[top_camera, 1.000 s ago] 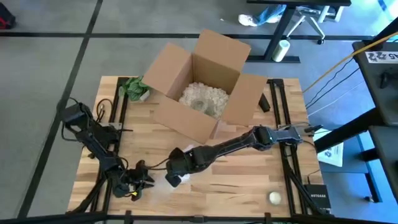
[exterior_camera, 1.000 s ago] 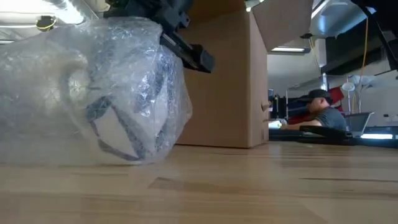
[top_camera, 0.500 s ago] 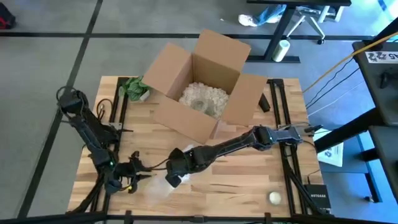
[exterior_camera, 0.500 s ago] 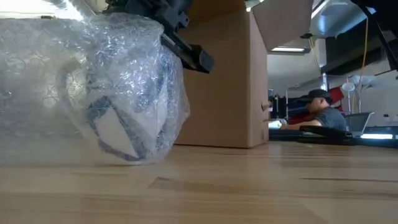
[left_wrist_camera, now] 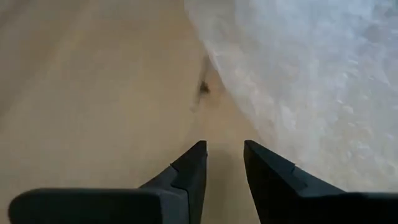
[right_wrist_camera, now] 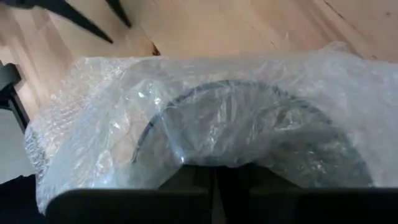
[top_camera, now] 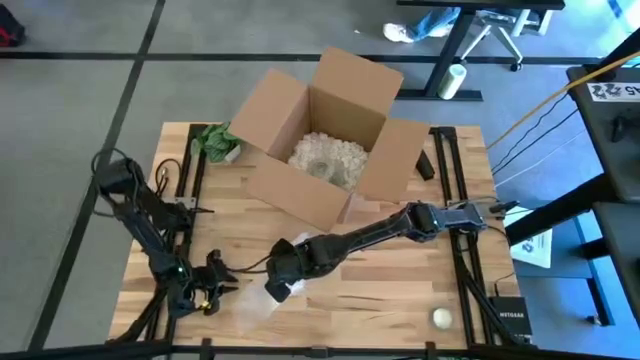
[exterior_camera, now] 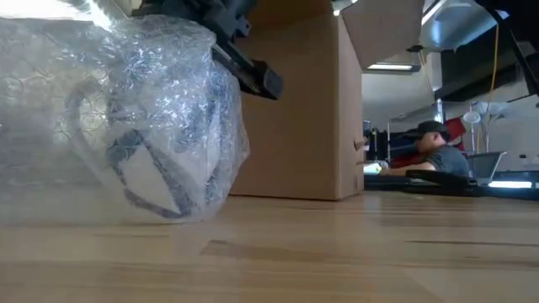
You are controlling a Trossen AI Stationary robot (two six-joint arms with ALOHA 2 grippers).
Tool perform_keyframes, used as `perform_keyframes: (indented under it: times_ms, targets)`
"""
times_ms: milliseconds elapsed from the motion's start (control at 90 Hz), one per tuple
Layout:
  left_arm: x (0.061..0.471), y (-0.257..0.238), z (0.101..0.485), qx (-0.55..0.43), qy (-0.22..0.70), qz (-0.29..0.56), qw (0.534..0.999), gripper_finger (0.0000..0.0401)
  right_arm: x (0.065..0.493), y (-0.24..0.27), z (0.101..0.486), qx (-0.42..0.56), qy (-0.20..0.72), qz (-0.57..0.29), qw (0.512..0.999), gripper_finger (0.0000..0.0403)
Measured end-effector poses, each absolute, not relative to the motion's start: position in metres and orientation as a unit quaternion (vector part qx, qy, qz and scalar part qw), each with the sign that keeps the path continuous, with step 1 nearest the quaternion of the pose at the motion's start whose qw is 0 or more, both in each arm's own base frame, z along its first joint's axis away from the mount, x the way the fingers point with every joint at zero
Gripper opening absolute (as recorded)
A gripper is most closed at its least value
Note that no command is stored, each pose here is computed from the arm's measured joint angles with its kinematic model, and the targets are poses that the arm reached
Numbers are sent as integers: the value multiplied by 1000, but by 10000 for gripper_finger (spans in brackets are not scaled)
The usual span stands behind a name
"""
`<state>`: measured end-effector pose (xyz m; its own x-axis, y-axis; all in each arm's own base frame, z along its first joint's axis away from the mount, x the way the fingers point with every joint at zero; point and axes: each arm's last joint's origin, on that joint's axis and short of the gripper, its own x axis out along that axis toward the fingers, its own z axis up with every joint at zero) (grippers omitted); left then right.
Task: Wrap mug
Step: Wrap the blue mug with the bubble wrap
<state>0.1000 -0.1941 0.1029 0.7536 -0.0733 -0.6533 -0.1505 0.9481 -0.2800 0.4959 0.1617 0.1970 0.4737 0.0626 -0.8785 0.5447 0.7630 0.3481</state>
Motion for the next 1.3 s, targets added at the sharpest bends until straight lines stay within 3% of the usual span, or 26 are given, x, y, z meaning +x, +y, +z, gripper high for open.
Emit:
perform_keyframes:
  times_ms: [511, 922, 1011, 1144, 1300]
  targets:
    - [118, -221, 99, -219, 297, -67, 927, 89, 497, 160, 197, 304, 481, -161, 806, 0]
    - [145, -212, 104, -180, 276, -41, 943, 88, 502, 162, 200, 308, 458, -142, 822, 0]
    - [145, -212, 104, -178, 277, -41, 943, 71, 502, 163, 200, 307, 458, -141, 822, 0]
    - [144, -213, 103, -172, 282, -47, 943, 12, 502, 163, 200, 305, 459, -140, 823, 0]
    - [144, -213, 105, -169, 279, -50, 944, 1, 502, 163, 200, 301, 460, -137, 824, 0]
